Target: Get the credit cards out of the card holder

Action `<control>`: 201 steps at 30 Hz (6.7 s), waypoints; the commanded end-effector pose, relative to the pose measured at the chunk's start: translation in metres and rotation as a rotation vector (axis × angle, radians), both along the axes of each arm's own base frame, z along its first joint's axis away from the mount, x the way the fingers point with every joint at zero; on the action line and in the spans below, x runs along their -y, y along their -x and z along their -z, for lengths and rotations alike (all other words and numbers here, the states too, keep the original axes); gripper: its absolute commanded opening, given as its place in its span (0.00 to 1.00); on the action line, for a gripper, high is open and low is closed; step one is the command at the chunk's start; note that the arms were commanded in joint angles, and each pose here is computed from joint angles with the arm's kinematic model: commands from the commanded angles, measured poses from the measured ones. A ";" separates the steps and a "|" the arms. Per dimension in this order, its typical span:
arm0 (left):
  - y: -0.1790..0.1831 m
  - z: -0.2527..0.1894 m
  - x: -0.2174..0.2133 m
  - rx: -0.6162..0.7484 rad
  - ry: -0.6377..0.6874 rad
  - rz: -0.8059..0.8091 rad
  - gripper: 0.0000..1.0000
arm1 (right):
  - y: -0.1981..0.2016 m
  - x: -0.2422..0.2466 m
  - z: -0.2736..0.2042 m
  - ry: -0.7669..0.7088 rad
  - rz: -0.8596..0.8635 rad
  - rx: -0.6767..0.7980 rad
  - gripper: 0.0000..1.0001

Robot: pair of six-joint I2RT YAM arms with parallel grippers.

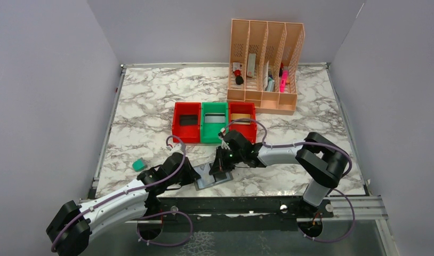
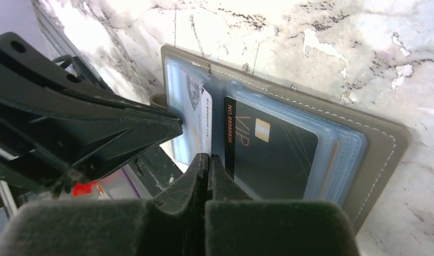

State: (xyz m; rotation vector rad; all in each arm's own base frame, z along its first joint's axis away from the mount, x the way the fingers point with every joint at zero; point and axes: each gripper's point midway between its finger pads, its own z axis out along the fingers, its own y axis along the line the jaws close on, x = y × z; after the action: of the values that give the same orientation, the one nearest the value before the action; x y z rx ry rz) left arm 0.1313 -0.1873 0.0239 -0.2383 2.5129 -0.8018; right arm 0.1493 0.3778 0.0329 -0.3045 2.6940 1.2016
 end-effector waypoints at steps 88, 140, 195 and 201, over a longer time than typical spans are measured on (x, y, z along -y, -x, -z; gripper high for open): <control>-0.031 -0.049 0.000 0.158 -0.085 0.014 0.48 | -0.035 0.044 -0.082 -0.198 0.057 0.279 0.01; -0.040 -0.076 -0.038 0.269 -0.122 -0.143 0.99 | -0.229 0.032 -0.090 0.818 -0.410 1.368 0.01; -0.042 -0.100 -0.043 0.320 -0.081 -0.176 0.99 | -0.258 0.034 -0.030 0.981 -0.692 1.405 0.05; -0.042 -0.099 -0.043 0.316 -0.076 -0.182 0.99 | -0.253 0.032 -0.032 0.941 -0.702 1.408 0.13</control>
State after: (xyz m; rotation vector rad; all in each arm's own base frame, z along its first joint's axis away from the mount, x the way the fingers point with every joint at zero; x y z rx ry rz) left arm 0.1691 -0.1468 0.1147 -0.2601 2.2171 -0.6173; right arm 0.4022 0.3381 0.0581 -1.5386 1.5912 -0.4248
